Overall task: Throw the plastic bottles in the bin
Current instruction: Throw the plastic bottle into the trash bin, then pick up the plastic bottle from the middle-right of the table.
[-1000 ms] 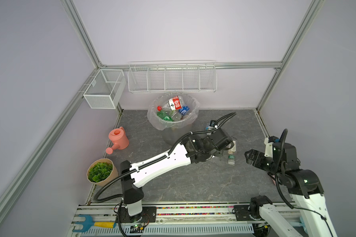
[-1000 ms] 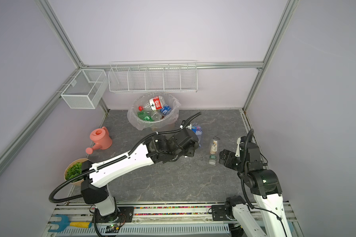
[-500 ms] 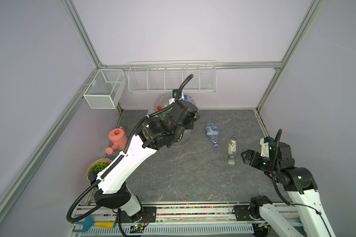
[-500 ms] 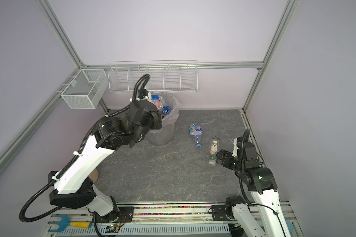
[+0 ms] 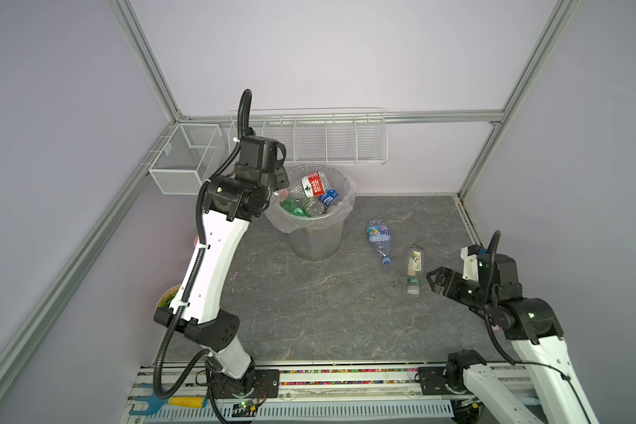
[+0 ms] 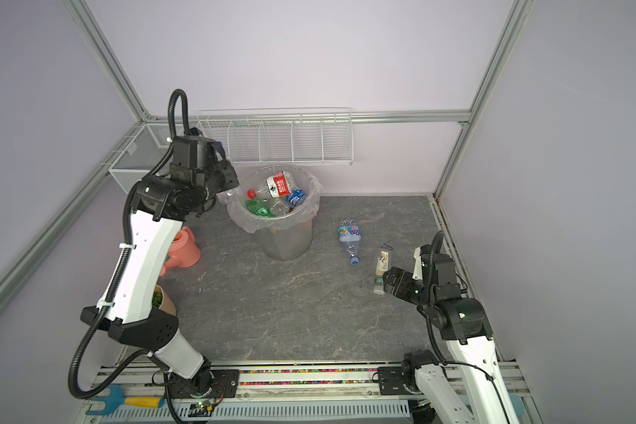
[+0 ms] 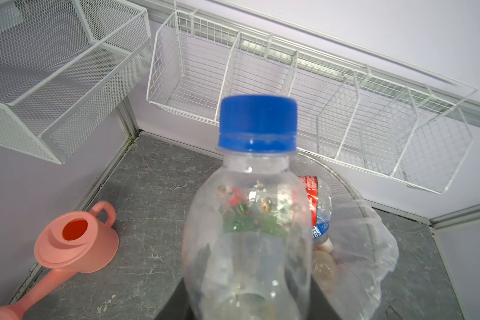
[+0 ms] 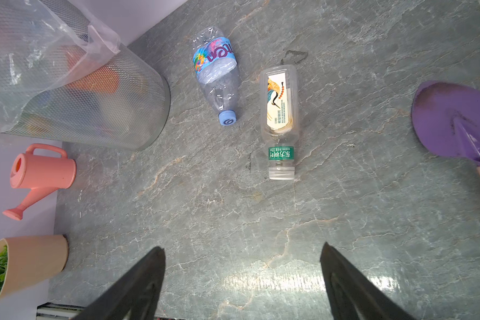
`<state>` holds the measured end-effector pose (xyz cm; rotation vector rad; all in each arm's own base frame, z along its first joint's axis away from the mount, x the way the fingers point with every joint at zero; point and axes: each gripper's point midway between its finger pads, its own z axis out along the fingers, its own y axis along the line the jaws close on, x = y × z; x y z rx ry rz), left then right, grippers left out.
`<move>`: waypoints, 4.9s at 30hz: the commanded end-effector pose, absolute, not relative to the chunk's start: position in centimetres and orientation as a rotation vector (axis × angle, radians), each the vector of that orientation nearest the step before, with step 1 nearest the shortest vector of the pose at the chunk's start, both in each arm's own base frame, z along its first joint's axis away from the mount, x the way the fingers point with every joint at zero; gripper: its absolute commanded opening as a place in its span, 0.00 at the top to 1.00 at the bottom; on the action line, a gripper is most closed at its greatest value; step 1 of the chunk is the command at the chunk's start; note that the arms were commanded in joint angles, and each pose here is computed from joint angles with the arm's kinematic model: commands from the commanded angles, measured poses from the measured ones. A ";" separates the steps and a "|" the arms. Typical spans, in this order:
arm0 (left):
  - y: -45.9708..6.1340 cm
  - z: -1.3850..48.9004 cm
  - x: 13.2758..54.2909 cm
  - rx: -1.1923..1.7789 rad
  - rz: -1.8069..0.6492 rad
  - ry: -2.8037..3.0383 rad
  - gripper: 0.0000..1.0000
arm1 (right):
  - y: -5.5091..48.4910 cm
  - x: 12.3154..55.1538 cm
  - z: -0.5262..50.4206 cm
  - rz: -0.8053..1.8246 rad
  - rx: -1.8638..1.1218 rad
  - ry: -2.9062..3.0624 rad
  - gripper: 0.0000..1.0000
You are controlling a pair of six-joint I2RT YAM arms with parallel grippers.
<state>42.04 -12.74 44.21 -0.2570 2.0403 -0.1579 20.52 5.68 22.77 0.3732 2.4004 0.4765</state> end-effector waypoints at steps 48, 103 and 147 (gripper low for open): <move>-12.1 43.9 29.8 -0.065 -0.526 1.940 0.03 | 7.2 25.2 24.2 0.490 0.256 2.393 0.08; -9.1 33.8 21.9 -0.117 -0.537 2.088 0.07 | 5.0 36.4 3.8 0.042 0.351 2.922 0.04; -7.8 35.6 20.8 -0.127 -0.508 2.026 0.07 | 6.2 33.0 27.8 0.214 0.217 2.474 0.54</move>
